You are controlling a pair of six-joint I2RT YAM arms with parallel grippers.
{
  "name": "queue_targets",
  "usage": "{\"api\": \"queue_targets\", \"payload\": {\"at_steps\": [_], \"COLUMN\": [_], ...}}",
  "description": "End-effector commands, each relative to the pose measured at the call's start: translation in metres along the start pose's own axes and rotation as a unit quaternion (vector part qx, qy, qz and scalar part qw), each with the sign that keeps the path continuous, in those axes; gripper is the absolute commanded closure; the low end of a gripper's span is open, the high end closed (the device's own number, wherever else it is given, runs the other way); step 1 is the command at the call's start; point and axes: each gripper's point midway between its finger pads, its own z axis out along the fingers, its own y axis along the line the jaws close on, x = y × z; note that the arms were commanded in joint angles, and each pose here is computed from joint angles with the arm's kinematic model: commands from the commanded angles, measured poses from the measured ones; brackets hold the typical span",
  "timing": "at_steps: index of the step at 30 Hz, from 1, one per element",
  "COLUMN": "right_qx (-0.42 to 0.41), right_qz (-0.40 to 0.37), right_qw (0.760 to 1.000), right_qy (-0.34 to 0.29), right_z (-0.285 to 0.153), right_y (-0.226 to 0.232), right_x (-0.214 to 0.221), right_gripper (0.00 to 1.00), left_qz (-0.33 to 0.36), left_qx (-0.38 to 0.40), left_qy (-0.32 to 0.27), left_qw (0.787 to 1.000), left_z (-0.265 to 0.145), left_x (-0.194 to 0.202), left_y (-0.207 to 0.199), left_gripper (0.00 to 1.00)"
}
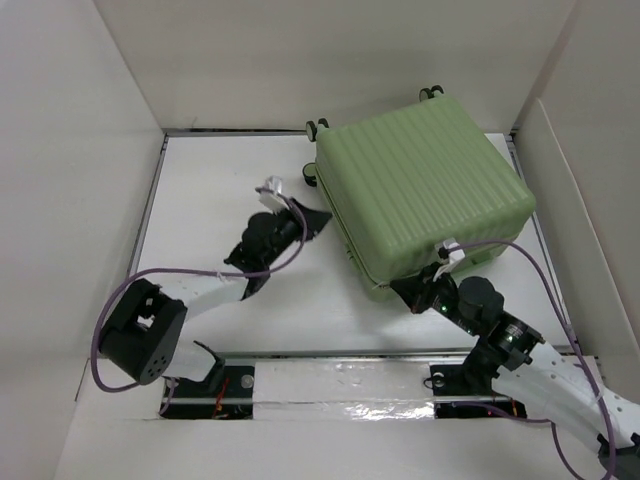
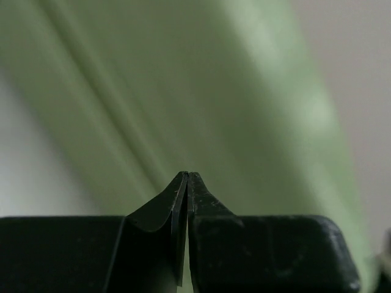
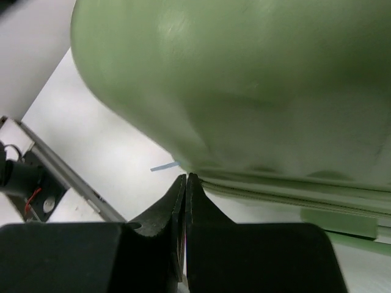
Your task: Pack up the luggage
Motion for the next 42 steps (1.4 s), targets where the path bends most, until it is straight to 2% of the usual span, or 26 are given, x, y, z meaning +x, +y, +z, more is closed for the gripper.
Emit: {"api": "queue_targets", "payload": {"at_steps": [1, 3, 6, 7, 8, 9, 10, 11, 13, 17, 20, 29, 33, 36, 37, 39, 40, 42], "right_qx": [-0.052, -0.034, -0.013, -0.02, -0.017, -0.014, -0.005, -0.003, 0.002, 0.011, 0.02, 0.039, 0.033, 0.026, 0.018, 0.016, 0.01, -0.001], "right_qz": [-0.002, 0.0, 0.011, 0.019, 0.022, 0.021, 0.025, 0.025, 0.025, 0.021, 0.026, 0.068, 0.073, 0.077, 0.082, 0.081, 0.083, 0.084], "right_qw": [0.998, 0.999, 0.999, 0.999, 0.999, 0.999, 0.999, 0.998, 0.998, 0.999, 0.999, 0.997, 0.996, 0.996, 0.995, 0.995, 0.995, 0.994], "right_qy": [0.019, 0.01, 0.028, 0.029, 0.033, 0.035, 0.048, 0.051, 0.05, 0.049, 0.044, -0.02, -0.029, -0.046, -0.06, -0.056, -0.061, -0.063], "right_z": [-0.004, -0.009, -0.015, -0.015, -0.014, -0.015, -0.011, -0.01, -0.006, 0.004, 0.01, 0.024, 0.028, 0.033, 0.034, 0.037, 0.037, 0.037], "right_y": [0.022, 0.02, 0.014, 0.017, 0.016, 0.015, 0.012, 0.012, 0.011, 0.007, 0.004, -0.008, -0.006, -0.003, 0.0, 0.0, 0.003, 0.006], "right_x": [0.013, 0.009, 0.016, 0.017, 0.018, 0.019, 0.025, 0.027, 0.027, 0.03, 0.031, 0.025, 0.023, 0.017, 0.011, 0.014, 0.012, 0.012], "right_gripper": [1.0, 1.0, 1.0, 0.9, 0.82, 0.74, 0.62, 0.57, 0.49, 0.45, 0.38, 0.4, 0.46, 0.54, 0.61, 0.67, 0.77, 0.85], "left_qz": [0.055, 0.076, 0.088, 0.085, 0.077, 0.074, 0.072, 0.068, 0.06, 0.059, 0.058, 0.07, 0.072, 0.072, 0.071, 0.07, 0.071, 0.073], "left_qx": [-0.075, -0.06, -0.036, -0.025, -0.02, -0.002, 0.007, 0.015, 0.029, 0.05, 0.065, 0.072, 0.073, 0.075, 0.074, 0.076, 0.078, 0.082], "left_qy": [0.056, 0.123, 0.163, 0.167, 0.174, 0.185, 0.19, 0.188, 0.207, 0.22, 0.233, 0.228, 0.23, 0.234, 0.234, 0.235, 0.232, 0.235], "left_qw": [0.994, 0.988, 0.982, 0.982, 0.981, 0.98, 0.979, 0.98, 0.976, 0.972, 0.969, 0.968, 0.968, 0.967, 0.967, 0.967, 0.967, 0.966], "left_z": [-0.028, -0.045, -0.055, -0.055, -0.055, -0.055, -0.055, -0.051, -0.051, -0.045, -0.049, -0.051, -0.049, -0.047, -0.046, -0.046, -0.045, -0.046], "left_x": [0.059, 0.108, 0.14, 0.144, 0.149, 0.153, 0.158, 0.157, 0.169, 0.183, 0.195, 0.19, 0.192, 0.194, 0.195, 0.195, 0.194, 0.196], "left_y": [0.057, 0.057, 0.049, 0.044, 0.044, 0.037, 0.033, 0.028, 0.024, 0.008, -0.001, -0.009, -0.01, -0.01, -0.009, -0.01, -0.011, -0.015], "left_gripper": [1.0, 1.0, 1.0, 0.99, 0.89, 0.85, 0.83, 0.82, 0.82, 0.82, 0.83, 0.84, 0.85, 0.85, 0.86, 0.87, 0.87, 0.87]}}
